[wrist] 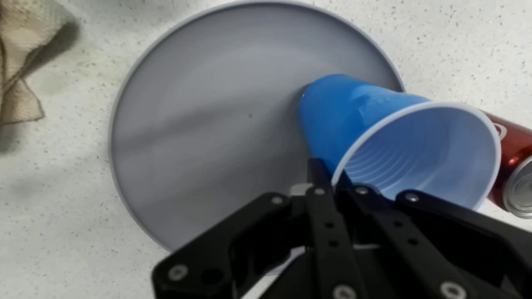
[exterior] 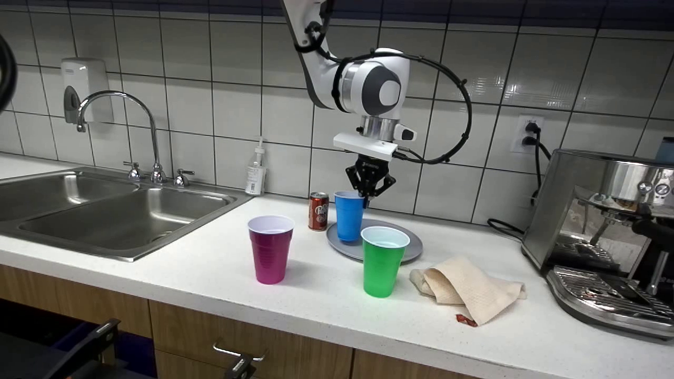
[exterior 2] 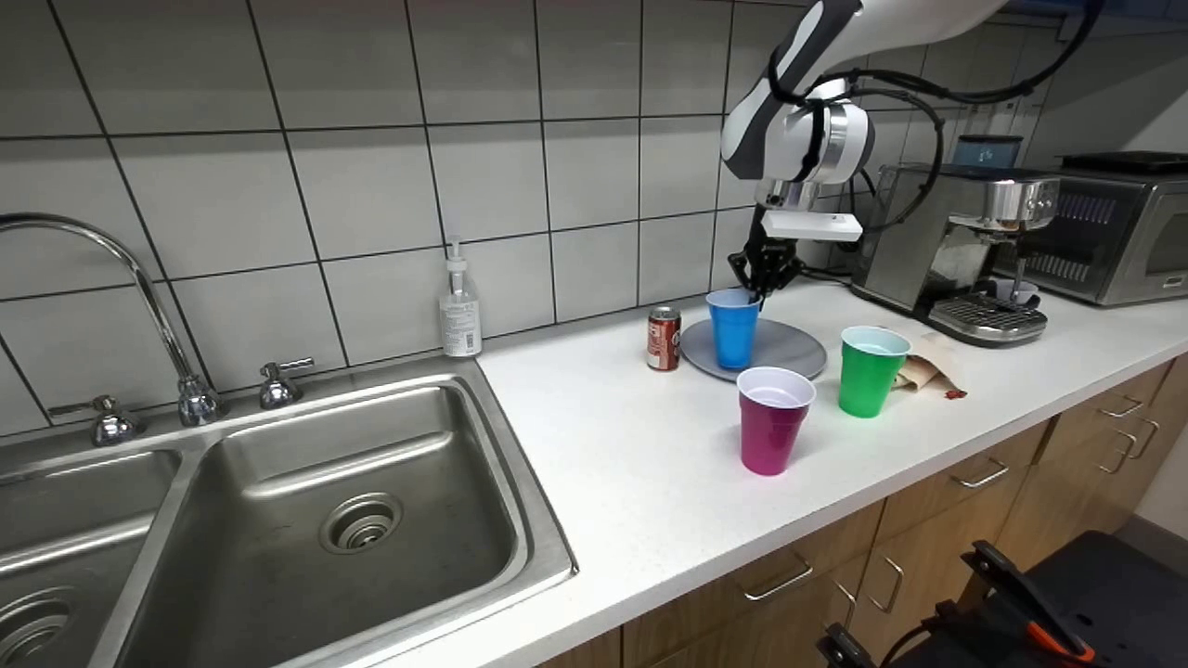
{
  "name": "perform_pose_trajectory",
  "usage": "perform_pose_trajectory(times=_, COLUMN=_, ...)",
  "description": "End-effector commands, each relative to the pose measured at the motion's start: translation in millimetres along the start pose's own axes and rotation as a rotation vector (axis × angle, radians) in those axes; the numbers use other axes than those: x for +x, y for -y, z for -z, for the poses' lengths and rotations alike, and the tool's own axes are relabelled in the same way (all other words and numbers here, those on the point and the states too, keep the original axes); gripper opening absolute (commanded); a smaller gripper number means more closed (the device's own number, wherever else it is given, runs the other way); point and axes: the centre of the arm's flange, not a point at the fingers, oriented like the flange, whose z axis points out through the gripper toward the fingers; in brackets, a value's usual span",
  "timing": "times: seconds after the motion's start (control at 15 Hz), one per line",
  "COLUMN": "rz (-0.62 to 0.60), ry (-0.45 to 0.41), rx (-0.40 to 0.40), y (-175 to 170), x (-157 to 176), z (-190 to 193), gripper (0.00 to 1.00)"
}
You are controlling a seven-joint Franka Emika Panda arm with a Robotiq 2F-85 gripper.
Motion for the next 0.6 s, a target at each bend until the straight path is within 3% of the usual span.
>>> perform_pose_trajectory(times=0.0, rz=-0.006, ry=0.021, rx=-0.001, y=1.3, x=3.6, z=1.1, gripper=0.01)
perform_pose_trajectory(times=0.2, rz=-0.007, ry=0.023, rx=-0.004, y=2.3, x=3.4, z=-2.5, gripper=0.05)
perform_pose_trajectory(times=0.27, rz=-0.008, ry=0.026, rx=-0.007, y=2.8, x=4.4, z=-3.8, gripper=0.30)
perform_pose_trajectory(times=0.4, rz=-0.006, ry=0.028, rx=-0.012, y=4.7, x=5.3, z=-5.3, gripper=0.35)
perform_pose_trajectory(times=0.53, rz=-0.011, ry=0.036, rx=-0.013, y=6.9, x=4.8, z=-6.4, gripper=0.50)
